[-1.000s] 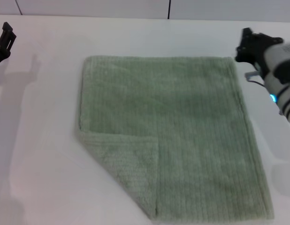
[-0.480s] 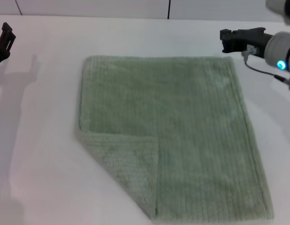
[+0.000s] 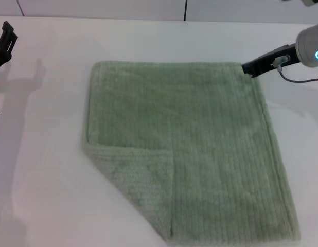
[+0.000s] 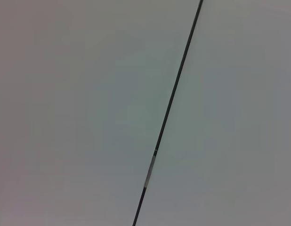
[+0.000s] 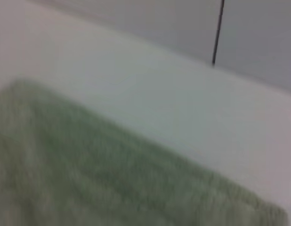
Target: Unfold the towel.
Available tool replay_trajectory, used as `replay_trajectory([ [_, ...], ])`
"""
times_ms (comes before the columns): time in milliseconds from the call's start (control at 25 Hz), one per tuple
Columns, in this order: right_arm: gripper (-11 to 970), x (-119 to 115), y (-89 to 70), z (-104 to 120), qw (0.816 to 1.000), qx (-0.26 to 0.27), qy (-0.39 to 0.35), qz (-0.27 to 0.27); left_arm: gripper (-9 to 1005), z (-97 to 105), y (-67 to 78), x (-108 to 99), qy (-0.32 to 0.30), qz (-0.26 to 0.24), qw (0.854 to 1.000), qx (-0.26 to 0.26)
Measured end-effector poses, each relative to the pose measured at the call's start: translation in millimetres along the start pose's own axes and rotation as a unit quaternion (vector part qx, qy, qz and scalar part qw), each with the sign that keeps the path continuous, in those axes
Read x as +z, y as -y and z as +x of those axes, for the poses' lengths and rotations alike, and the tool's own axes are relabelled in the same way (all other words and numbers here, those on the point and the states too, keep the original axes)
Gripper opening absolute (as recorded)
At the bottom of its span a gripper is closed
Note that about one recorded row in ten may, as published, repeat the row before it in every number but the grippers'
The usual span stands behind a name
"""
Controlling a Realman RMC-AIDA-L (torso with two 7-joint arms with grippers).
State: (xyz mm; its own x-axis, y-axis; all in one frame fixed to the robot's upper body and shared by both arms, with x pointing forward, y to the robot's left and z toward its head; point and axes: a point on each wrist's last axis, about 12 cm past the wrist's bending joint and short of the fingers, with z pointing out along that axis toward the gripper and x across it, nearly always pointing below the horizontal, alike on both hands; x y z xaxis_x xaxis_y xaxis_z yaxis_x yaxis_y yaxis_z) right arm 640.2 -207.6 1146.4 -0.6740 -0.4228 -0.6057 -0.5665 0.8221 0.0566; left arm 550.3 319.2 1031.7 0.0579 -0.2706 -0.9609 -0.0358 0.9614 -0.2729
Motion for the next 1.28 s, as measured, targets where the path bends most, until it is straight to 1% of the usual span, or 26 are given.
replay_trajectory([
  [160, 0, 7.4, 4.6, -5.4, 0.998, -0.018, -0.063, 0.008, 841, 1.1, 2.5, -1.0, 0.001, 0.003, 1.000, -0.005],
  [360, 0, 11.9, 7.3, -9.4, 0.996, -0.026, -0.085, 0.007, 841, 1.5, 3.1, -2.0, 0.002, 0.004, 1.000, -0.008],
  [640, -1, 20.0, 8.5, -8.6, 0.994, -0.053, -0.094, 0.004, 841, 2.7, 4.4, -4.2, 0.003, 0.005, 1.000, -0.014],
  [1000, 0, 30.8, 5.7, -2.9, 0.993, -0.065, -0.098, -0.006, 841, 1.7, 6.0, -2.3, 0.005, 0.009, 1.000, -0.014],
  [1280, 0, 33.8, 6.0, 0.7, 0.993, -0.067, -0.099, -0.005, 840, 1.5, 6.8, -1.6, 0.005, 0.010, 1.000, -0.014],
])
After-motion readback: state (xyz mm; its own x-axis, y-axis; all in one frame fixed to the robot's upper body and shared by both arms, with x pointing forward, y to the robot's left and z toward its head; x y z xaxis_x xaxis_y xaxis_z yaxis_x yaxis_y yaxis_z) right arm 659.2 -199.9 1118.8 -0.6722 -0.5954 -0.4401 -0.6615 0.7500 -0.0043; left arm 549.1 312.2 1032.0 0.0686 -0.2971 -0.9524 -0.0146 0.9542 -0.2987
